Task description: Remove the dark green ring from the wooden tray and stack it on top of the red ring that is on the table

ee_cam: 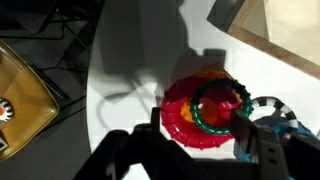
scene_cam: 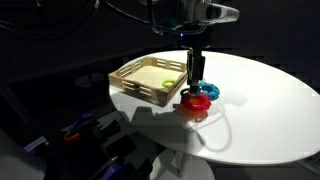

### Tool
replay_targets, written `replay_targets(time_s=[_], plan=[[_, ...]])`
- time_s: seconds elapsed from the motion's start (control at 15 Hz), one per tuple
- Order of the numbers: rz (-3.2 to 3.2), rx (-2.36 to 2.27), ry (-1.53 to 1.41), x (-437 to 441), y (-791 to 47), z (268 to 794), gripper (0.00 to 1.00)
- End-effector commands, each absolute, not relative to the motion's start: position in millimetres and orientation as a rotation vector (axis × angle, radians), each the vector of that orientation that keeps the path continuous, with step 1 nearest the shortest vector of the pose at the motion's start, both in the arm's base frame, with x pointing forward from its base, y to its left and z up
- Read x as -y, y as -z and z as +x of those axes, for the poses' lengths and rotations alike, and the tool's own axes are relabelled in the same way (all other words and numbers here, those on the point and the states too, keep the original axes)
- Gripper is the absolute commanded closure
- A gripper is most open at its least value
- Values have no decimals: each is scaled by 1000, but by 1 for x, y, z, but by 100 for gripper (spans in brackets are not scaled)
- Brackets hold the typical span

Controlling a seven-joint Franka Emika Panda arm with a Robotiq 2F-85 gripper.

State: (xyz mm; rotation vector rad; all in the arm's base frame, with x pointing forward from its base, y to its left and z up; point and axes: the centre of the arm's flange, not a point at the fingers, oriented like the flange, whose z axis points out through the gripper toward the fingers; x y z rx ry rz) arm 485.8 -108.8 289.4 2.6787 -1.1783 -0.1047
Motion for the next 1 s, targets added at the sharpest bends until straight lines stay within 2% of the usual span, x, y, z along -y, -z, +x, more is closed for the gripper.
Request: replay_targets(time_s=[0.0,0.93], plan=[[2709,1154,133,103,-299,491,0],[3072,604,384,15,-341,469,0]])
